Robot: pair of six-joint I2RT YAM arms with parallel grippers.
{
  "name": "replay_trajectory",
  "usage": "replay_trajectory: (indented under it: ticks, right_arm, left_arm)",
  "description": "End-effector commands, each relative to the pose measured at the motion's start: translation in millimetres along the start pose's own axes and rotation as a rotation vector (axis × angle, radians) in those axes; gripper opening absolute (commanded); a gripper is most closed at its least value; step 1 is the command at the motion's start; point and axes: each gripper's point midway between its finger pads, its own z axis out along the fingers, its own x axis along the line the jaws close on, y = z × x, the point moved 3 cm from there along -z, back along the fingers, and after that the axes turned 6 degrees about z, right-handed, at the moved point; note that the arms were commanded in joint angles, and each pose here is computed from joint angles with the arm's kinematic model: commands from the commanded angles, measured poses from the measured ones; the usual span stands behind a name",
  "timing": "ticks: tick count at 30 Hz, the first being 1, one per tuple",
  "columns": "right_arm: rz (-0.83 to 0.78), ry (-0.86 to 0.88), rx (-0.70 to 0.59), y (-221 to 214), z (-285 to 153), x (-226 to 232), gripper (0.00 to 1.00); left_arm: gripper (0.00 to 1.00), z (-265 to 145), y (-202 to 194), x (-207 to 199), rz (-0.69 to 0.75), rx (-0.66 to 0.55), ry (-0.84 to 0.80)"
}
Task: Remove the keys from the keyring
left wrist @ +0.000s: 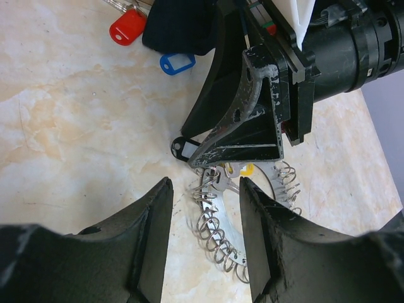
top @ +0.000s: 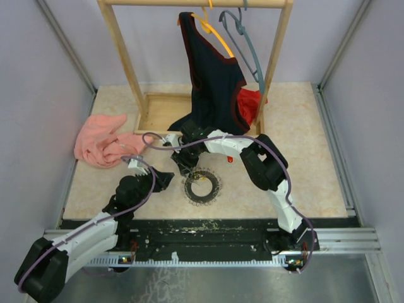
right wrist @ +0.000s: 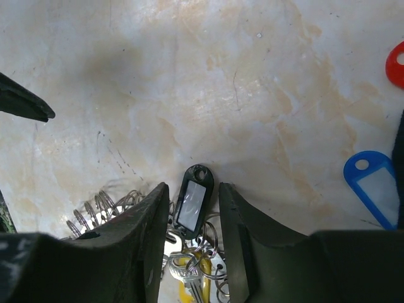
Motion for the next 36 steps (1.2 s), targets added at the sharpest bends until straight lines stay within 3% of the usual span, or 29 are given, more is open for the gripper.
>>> replay_trajectory:
  ticks: [1,7,17,25,36]
  right_arm:
    - [-0.006,-0.070,0.006,5,4,-10,0.38]
    - [-0.023,-0.104,0.004,7,-4,-11,0.29]
    - [-0.011,-0.071,-0.019,11,-14,3,0.00]
    - [-0.039,-0.022,-0.118,31,-39,24,0.00]
    - [-0.088,0.017,-0.148,27,-51,35,0.00]
  left_arm:
    - [0.52,-3,-3,3,-0.011,0.005,0.006]
    - [0.52,-4,-4,3,-0.016,0.006,0.001]
    - [0.51,-6,-5,2,-0.020,0.008,-0.004]
    - [0.52,-7,-12,0,-0.024,0.036,-0.033]
    - [0.53,-9,-15,-4,-0.027,0.034,-0.071]
